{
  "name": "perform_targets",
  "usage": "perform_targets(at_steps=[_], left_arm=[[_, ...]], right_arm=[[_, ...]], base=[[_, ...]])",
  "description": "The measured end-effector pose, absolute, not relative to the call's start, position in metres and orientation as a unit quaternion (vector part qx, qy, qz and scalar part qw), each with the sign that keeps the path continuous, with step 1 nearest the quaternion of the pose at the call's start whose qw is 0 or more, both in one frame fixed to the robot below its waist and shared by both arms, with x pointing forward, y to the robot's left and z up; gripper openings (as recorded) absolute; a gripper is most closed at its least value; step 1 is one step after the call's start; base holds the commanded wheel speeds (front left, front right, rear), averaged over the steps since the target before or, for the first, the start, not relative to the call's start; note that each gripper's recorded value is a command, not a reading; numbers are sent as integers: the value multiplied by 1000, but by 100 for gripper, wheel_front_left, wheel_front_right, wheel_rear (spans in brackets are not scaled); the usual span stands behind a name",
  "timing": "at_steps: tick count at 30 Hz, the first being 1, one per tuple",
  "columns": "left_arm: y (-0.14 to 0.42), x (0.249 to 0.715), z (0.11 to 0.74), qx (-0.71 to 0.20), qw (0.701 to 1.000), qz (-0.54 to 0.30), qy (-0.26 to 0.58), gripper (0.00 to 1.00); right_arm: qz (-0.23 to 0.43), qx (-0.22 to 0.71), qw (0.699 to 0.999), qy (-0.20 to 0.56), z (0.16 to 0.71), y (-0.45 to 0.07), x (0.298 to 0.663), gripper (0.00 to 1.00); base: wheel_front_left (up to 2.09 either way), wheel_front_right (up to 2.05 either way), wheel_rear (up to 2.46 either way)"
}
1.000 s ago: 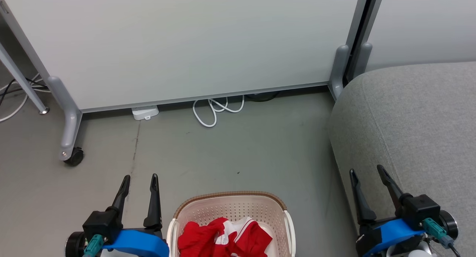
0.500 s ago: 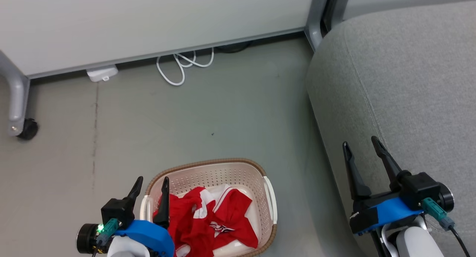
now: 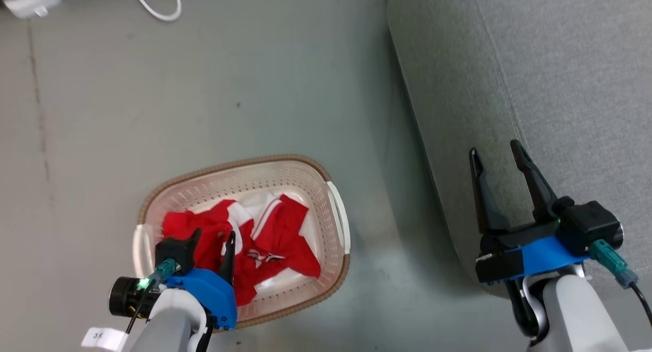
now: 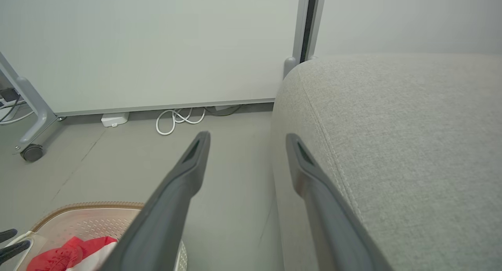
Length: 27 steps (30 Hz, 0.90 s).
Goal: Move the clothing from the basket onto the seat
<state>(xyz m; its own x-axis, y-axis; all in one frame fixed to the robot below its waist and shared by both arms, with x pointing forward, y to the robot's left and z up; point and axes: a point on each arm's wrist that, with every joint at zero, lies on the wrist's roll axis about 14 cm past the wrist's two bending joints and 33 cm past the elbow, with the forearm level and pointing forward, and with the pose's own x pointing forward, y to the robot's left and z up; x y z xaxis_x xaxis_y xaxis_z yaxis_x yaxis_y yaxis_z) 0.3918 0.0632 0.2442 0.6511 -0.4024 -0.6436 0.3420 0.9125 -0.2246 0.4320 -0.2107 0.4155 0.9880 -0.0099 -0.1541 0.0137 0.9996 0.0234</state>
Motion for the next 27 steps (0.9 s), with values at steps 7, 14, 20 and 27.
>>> perform_targets(at_steps=[7,14,20,27], left_arm=[[51,372,197,-51,866,-216,448,100],[51,367,163,-57,838,-210,500,100],[54,371,142,-57,825,-201,524,100],[53,374,127,-58,813,-192,547,100]], right_arm=[[-12,18,995,93,397,-215,441,100],[-26,26,993,111,379,-224,443,100],[-28,26,992,123,367,-226,446,100],[-18,28,991,127,360,-220,451,100]], base=[[0,0,0],[0,0,0],[0,0,0],[0,0,0]])
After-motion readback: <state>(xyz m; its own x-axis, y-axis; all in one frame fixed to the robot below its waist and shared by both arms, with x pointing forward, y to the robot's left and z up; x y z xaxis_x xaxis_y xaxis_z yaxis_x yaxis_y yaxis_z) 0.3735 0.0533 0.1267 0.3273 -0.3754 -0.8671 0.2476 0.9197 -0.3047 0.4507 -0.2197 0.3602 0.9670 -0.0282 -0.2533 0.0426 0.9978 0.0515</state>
